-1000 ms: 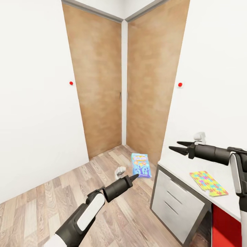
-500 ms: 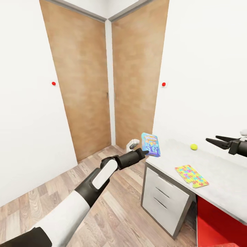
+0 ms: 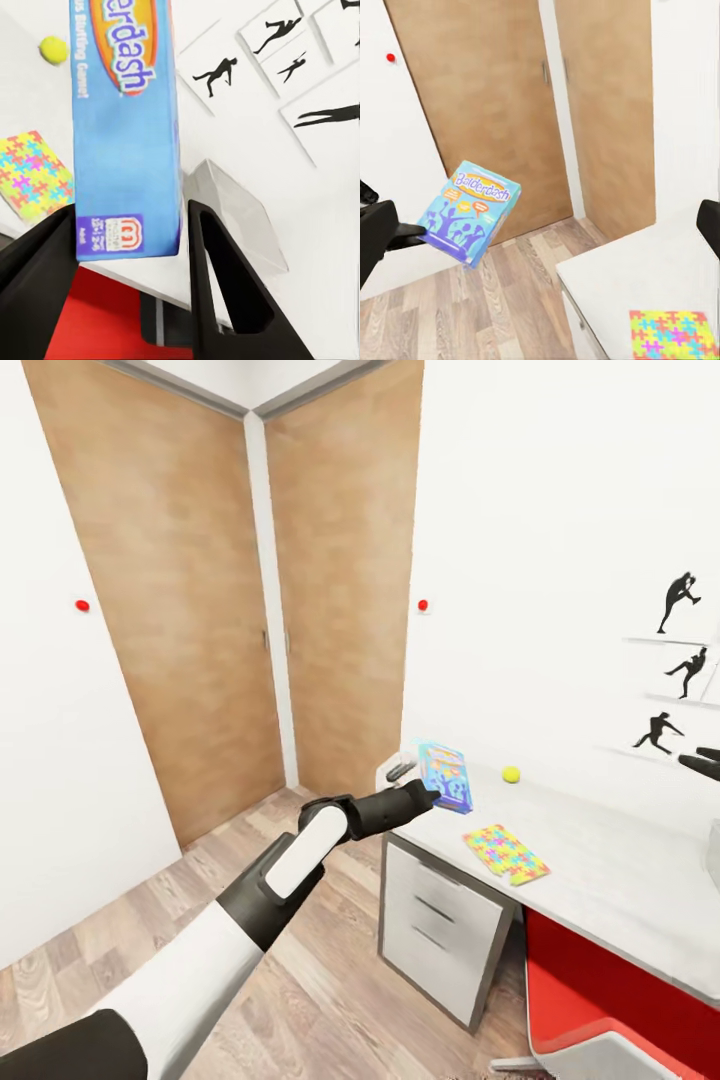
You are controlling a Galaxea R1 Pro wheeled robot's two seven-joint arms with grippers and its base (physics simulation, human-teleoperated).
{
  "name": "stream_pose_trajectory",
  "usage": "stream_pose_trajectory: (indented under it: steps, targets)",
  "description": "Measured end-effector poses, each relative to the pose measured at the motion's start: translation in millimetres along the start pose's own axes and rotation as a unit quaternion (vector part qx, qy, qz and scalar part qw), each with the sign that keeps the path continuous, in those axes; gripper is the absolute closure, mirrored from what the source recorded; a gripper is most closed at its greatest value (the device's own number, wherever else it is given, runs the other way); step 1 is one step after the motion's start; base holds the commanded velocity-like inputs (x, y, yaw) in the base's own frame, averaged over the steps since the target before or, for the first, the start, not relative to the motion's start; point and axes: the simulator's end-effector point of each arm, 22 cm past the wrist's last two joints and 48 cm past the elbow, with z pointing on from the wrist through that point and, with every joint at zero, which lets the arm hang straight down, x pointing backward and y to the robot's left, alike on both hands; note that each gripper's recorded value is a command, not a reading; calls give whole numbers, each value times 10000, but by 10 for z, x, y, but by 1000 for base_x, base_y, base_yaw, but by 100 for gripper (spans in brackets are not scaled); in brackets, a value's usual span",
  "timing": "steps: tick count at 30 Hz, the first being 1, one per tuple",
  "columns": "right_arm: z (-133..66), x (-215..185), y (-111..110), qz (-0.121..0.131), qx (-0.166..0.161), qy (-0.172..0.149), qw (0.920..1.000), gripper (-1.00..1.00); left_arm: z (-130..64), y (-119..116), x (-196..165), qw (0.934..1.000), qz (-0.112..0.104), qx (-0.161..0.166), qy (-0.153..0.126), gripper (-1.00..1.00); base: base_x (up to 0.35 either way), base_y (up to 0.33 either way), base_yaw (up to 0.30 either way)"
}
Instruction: Put all the toys in the child's room - the three board games (two on the bed and one on the table), the two jigsaw puzzles on the table, and the tennis ball on the table - inside the toy box on the table in the child's room.
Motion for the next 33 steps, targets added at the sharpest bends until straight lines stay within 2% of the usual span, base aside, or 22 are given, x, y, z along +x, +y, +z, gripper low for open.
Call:
stream_pose_trajectory:
  steps: [4, 7, 10, 14, 15, 17, 18, 19, 24, 28, 29, 33]
  targets:
    - [-108, -45, 40, 17, -109, -75, 9999, -100, -21, -89, -18, 9999, -11, 106, -6, 100, 0, 0, -295]
    - [-129, -48, 0, 39, -27, -95, 9999, -100, -75, -286, -79, 9995, 77, 308, -70, 100, 0, 0, -293]
    - [-139, -47, -105, 53, 208, -104, 9997, -100, -115, -385, -83, 9991, 113, 405, -29, 100, 0, 0, -293]
    - [-118, -55, -259, 62, 593, -39, 9982, -100, -154, -478, -62, 9986, 34, 511, 97, 100, 0, 0, -293]
    - [-81, -37, -279, 65, 652, 15, 9979, -100, -160, -489, -65, 9986, 25, 519, 105, 100, 0, 0, -293]
    - [128, 104, -260, 142, 668, 263, 9973, -100, -165, -497, -62, 9986, 29, 509, 120, 100, 0, 0, -293]
    - [427, 322, -131, 325, 493, 529, 9969, -100, -154, -459, -81, 9990, 76, 432, 57, 100, 0, 0, -293]
    - [509, 375, -77, 345, 426, 609, 9966, -100, -154, -459, -94, 9991, 99, 411, 30, 100, 0, 0, -293]
    - [679, 462, 45, 393, 300, 736, 9961, -100, -161, -485, -131, 9992, 130, 383, -44, 100, 0, 0, -293]
    - [721, 499, 15, 404, 400, 763, 9955, -100, -246, -447, -58, 9982, -134, 560, -138, 100, 0, 0, -293]
    - [729, 507, 7, 408, 427, 766, 9953, -100, -316, -484, -122, 9965, -234, 766, -247, 100, 0, 0, -293]
    - [736, 513, 1, 412, 444, 769, 9952, -100, -419, -340, -176, 9959, -295, 774, -364, 100, 0, 0, -293]
